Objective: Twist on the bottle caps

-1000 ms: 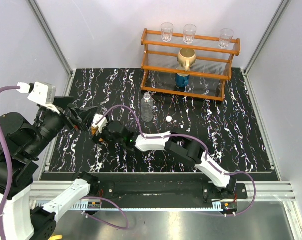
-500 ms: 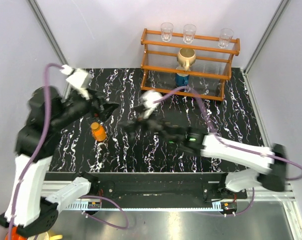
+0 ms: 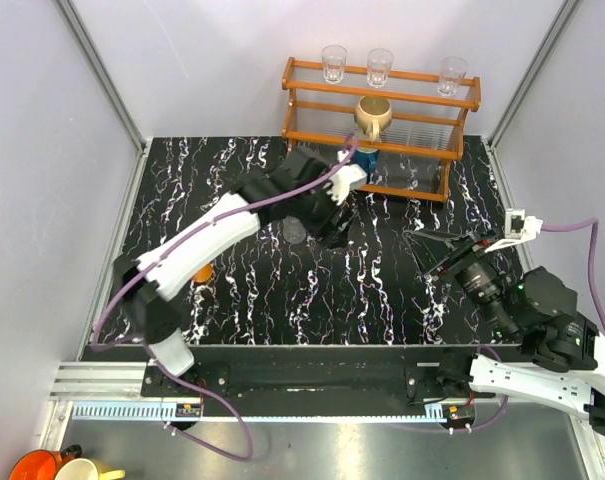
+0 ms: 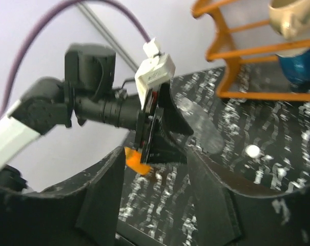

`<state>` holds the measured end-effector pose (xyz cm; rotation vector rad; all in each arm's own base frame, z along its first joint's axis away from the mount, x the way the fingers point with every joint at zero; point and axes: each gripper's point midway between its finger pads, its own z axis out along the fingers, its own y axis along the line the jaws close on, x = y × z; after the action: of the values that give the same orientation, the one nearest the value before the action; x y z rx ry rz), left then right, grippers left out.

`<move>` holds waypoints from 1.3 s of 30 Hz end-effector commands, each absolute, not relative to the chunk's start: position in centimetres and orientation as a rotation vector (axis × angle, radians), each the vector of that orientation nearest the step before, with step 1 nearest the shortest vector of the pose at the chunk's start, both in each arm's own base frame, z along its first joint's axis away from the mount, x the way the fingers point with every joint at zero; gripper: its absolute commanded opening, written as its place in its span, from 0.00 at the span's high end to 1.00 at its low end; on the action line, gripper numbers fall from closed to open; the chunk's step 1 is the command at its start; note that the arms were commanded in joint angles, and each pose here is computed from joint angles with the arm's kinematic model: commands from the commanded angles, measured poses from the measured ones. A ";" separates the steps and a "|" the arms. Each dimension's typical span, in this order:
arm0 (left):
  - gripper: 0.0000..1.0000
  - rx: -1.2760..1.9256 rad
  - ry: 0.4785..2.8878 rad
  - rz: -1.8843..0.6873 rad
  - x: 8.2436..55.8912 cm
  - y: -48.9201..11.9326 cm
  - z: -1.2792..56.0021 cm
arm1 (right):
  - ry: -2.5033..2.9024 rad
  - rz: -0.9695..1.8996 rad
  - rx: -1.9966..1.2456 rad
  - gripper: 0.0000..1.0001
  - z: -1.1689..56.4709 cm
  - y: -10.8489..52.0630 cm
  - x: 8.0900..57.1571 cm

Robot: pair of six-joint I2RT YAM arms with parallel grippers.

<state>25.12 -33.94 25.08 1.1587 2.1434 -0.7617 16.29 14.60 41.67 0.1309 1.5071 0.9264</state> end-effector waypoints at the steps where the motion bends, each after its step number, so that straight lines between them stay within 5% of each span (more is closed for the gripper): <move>1: 0.27 1.239 2.136 -0.625 29.7 -36.4 22.3 | 1.637 0.730 0.161 0.43 37.7 13.0 17.3; 11: 0.52 1.261 2.151 -0.394 36.1 -38.8 13.8 | 1.630 0.711 0.228 0.49 37.9 11.0 17.1; 23: 0.59 1.173 2.254 -0.381 40.2 -37.5 9.3 | 1.613 0.731 0.239 0.52 38.2 10.3 16.8; 39: 0.56 1.106 2.379 -0.542 39.9 -37.6 7.3 | 1.625 0.746 0.194 0.49 38.4 12.0 17.0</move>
<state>39.53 -35.29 4.42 1.1427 2.4485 -0.4367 16.96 11.53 36.63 0.1744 1.6574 0.6994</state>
